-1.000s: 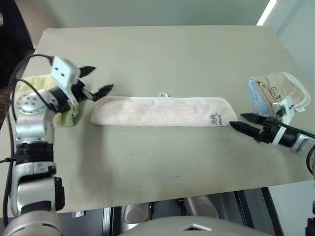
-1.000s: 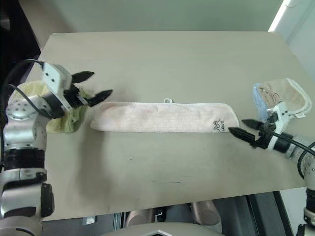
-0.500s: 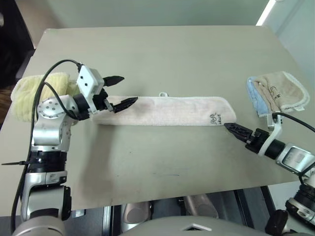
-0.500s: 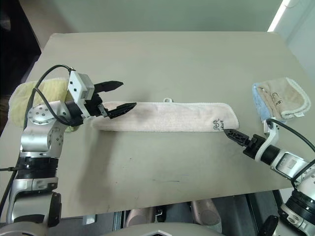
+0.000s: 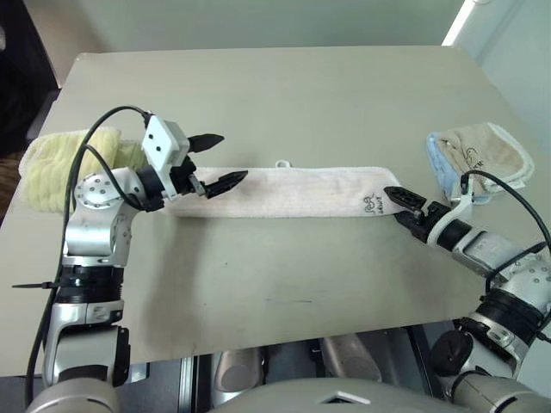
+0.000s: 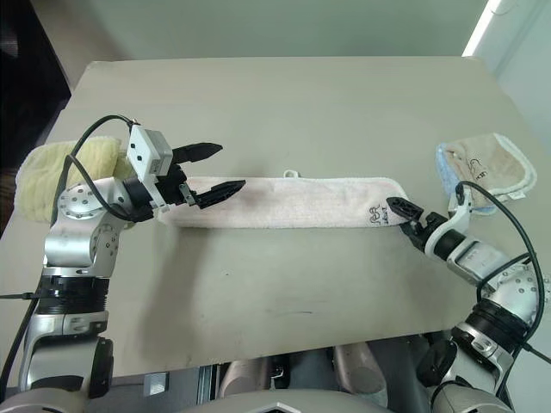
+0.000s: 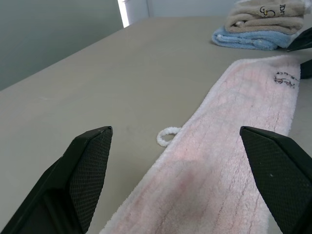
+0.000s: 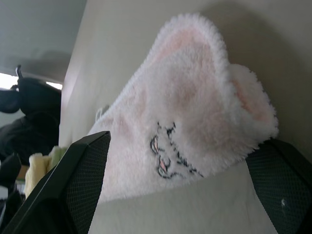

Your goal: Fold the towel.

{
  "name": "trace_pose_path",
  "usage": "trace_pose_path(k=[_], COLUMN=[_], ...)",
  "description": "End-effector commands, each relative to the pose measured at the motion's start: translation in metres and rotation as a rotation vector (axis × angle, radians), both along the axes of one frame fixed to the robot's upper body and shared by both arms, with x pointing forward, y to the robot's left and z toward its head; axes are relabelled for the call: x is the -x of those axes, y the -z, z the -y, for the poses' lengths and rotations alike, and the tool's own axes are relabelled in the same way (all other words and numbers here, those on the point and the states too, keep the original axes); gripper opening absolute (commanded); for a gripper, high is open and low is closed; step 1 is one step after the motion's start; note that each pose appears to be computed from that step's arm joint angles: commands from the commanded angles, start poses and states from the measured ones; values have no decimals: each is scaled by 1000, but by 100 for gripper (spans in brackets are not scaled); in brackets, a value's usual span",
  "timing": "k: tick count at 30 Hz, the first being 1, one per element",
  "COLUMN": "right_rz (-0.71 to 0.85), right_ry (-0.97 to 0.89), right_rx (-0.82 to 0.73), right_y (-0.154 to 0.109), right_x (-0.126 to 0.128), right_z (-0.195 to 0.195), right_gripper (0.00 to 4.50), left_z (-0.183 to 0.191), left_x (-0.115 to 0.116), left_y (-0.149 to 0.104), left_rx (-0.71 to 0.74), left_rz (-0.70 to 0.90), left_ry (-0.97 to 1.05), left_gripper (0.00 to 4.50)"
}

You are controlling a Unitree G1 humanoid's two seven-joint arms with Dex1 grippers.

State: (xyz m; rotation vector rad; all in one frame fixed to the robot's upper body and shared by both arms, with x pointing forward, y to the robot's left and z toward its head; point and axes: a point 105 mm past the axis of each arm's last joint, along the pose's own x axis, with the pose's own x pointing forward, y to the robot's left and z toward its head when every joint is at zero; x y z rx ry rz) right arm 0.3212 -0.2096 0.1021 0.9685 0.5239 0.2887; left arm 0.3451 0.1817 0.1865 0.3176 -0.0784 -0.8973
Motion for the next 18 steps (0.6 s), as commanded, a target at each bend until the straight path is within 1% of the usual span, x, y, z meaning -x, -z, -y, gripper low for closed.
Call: trace_pose_path(k=[1, 2, 3, 5, 9, 11, 12, 13, 14, 16, 18], right_rz=[-30, -29, -28, -19, 4, 16, 26, 35, 53, 81, 101], right_ry=[71, 84, 93, 114, 154, 178, 192, 206, 220, 239, 247], right_rx=[33, 36, 39, 47, 59, 69, 73, 75, 76, 82, 101], right_y=[3, 3, 2, -1, -9, -13, -16, -19, -23, -30, -34], right_x=[-7, -6, -6, -5, -5, -5, -5, -5, -5, -3, 1], right_z=[8, 10, 11, 16, 27, 34, 38, 42, 47, 54, 61], right_gripper=[446, 406, 385, 322, 175, 95, 68, 30, 7, 7, 7], left_z=[4, 4, 3, 3, 3, 5, 7, 8, 11, 16, 24], left_x=[4, 4, 5, 5, 5, 3, 3, 2, 2, 3, 9], left_y=[-16, -17, -17, -17, -17, -16, -16, -16, -15, -11, -4], left_rx=[0, 0, 0, 0, -1, 2, 6, 10, 18, 38, 32], left_rz=[61, 63, 64, 66, 65, 66, 65, 63, 57, 33, 14], left_ry=[18, 16, 15, 14, 12, 16, 20, 23, 29, 42, 79], left_gripper=[450, 450, 450, 450, 450, 450, 450, 450, 450, 450, 450])
